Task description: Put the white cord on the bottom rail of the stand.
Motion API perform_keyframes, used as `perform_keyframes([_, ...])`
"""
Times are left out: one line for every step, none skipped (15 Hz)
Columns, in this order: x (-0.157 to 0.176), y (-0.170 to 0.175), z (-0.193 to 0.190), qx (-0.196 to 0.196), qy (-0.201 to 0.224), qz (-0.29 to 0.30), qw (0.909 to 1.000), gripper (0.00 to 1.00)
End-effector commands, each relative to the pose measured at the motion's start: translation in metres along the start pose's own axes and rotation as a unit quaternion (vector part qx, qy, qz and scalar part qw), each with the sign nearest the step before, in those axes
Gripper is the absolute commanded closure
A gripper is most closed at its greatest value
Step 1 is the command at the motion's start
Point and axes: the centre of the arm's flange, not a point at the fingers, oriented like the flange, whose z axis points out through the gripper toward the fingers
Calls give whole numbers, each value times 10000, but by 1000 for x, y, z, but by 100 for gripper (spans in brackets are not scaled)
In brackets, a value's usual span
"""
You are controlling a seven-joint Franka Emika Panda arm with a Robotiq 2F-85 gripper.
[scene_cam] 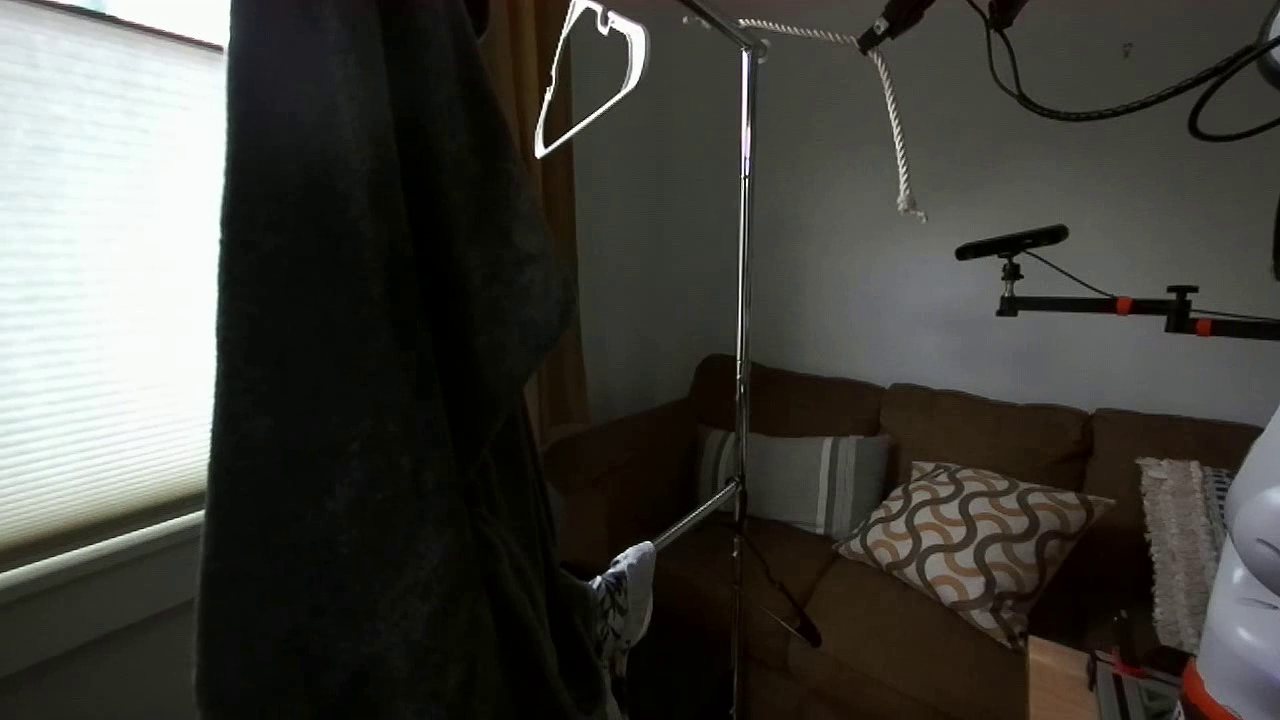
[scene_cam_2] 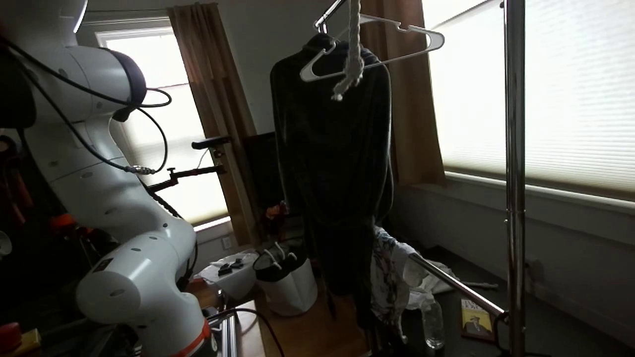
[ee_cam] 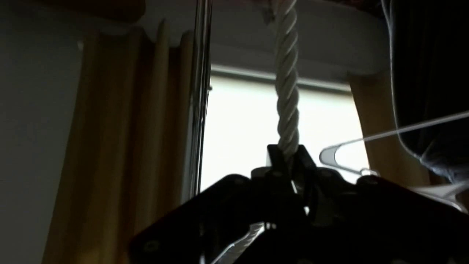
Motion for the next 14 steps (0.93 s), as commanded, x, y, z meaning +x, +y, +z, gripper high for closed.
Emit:
perform_keyframes([-42,-29,54,-148,-1062,-64,9942,97])
perform_keyframes([-42,-33,67,-197,-1418,-123,9896,97])
perform_keyframes([-43,-36,80,-285,-1740,-183,9842,97])
perform_keyframes([-46,-38,95,-424,-2040,-219,9778,97])
perform_keyframes([-49,-38,108,-510,-2357,-261,9701,97])
perform_keyframes([-54,-36,124,-672,-2637,-256,9619,97])
perform_keyframes([-59,-36,135,-705,-2967,-279,9520,97])
perform_keyframes([-63,-36,143,-794,-3267,-308,9413,97])
perform_keyframes([-64,-36,149,-808,-3407,-320,9362,97])
perform_keyframes([-62,-37,148,-614,-3376,-309,9388,97])
perform_keyframes([-49,-25,150,-684,-3251,-362,9425,89])
perform_keyframes([-51,-26,155,-632,-3303,-363,9411,89])
perform_keyframes([-51,-27,156,-612,-3318,-365,9407,89])
perform_keyframes([-51,-27,155,-607,-3320,-363,9406,89])
